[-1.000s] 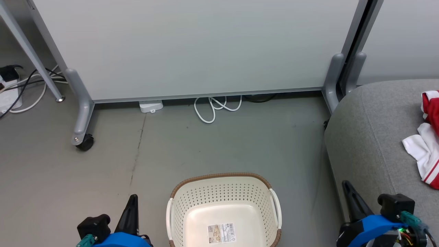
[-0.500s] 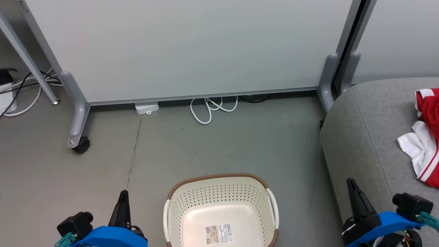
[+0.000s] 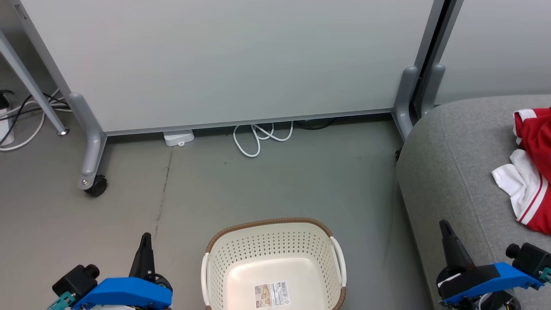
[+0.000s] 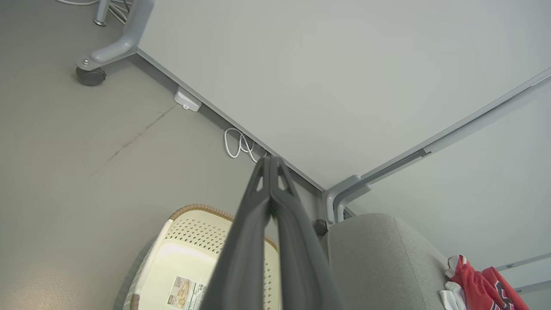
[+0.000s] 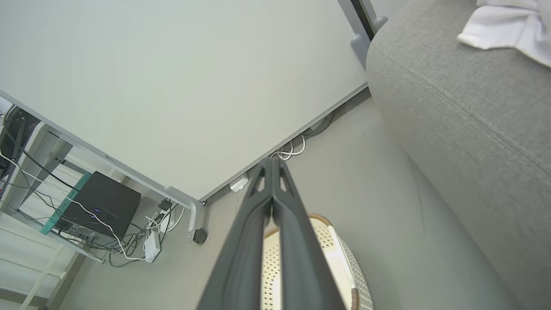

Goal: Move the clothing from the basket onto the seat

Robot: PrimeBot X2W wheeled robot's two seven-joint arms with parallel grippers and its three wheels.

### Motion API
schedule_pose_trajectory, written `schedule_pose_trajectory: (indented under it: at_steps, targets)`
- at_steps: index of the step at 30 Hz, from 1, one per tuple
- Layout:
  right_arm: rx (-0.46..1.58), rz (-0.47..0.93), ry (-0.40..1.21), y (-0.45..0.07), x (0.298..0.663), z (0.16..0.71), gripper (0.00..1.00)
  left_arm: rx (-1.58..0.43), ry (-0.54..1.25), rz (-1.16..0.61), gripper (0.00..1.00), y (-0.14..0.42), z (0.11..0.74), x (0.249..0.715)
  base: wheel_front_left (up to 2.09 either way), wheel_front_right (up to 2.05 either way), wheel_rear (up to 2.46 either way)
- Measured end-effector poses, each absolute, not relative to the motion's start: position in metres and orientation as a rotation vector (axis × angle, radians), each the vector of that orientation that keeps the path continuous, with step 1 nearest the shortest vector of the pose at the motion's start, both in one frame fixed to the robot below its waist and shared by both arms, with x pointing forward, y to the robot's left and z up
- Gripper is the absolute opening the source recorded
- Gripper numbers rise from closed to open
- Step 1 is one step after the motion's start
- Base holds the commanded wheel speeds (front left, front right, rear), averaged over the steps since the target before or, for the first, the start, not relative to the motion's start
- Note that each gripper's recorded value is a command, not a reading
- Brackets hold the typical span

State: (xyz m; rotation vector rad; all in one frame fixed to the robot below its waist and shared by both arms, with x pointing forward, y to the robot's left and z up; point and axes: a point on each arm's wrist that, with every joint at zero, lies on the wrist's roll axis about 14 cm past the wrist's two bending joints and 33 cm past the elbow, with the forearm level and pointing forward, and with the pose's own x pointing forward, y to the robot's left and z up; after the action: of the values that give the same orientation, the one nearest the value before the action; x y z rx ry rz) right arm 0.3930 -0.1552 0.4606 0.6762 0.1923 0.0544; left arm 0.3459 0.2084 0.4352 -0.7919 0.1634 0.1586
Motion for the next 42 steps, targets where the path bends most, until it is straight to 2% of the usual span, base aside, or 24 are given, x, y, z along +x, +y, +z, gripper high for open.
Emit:
schedule_pose_trajectory:
  at_steps: [42]
  targets:
    - [1.176,-0.006,0.122,-0.176,0.392,0.480,0.00,-1.227,0.079,0.130,0.00,0.209,0.468,0.368,0.00,0.00,0.00]
